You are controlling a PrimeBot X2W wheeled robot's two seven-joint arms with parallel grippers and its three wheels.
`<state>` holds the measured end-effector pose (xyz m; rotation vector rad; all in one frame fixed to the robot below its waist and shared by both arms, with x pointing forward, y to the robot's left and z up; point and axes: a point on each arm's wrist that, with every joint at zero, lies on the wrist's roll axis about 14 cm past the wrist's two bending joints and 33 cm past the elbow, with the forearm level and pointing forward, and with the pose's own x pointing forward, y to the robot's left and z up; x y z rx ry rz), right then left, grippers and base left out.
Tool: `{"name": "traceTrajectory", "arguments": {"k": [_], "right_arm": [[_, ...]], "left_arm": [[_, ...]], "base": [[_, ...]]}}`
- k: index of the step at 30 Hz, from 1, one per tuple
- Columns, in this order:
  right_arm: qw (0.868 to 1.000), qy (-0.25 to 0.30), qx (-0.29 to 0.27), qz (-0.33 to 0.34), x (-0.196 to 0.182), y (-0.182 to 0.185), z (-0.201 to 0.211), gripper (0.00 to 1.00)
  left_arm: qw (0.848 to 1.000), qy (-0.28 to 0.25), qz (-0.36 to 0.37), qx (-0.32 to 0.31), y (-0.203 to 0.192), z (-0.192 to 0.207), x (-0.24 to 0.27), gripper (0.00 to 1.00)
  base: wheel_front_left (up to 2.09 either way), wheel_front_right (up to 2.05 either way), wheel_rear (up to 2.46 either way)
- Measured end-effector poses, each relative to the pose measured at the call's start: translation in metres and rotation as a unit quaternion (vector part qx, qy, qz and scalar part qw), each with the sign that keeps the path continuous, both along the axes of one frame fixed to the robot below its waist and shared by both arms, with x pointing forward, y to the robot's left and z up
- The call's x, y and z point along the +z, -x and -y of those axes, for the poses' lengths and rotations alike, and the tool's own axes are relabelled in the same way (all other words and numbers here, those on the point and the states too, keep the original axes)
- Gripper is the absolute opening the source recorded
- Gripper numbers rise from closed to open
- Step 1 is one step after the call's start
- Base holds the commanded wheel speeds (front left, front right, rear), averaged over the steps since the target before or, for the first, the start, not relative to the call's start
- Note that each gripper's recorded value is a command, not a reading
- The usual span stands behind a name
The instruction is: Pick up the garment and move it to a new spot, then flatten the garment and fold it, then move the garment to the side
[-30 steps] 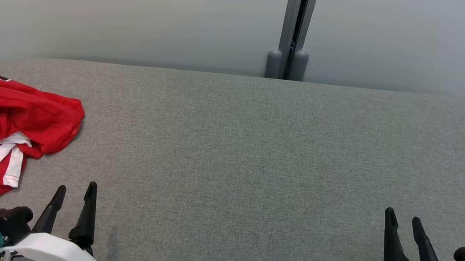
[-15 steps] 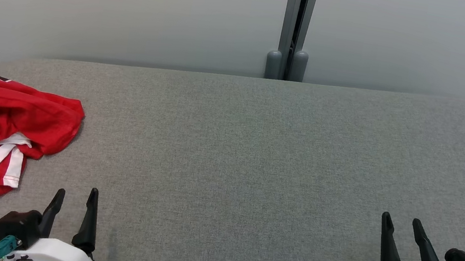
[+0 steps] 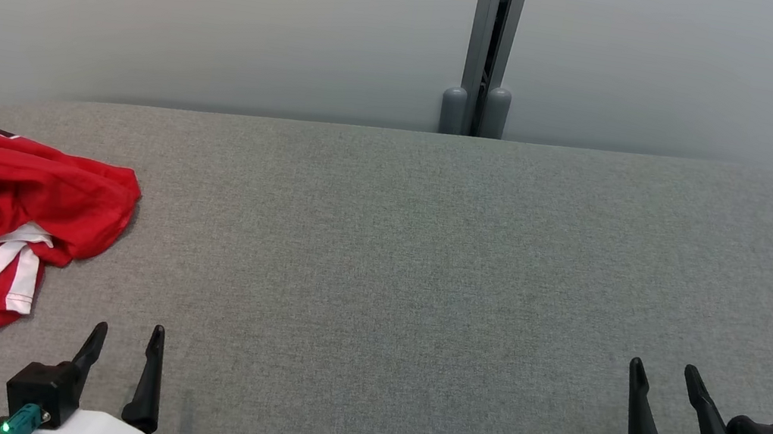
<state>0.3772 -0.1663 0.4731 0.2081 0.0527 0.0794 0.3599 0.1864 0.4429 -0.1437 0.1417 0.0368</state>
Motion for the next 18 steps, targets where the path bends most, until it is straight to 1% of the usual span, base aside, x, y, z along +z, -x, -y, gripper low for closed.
{"name": "traceTrajectory", "arguments": {"k": [18], "right_arm": [[0.998, 0.059, 0.024, 0.006, -0.0035, -0.0012, -0.0094, 1.00]], "left_arm": [[0.998, -0.059, 0.001, -0.005, 0.0043, -0.0036, -0.0033, 1.00]], "base": [[0.00, 0.00, 0.00]]}}
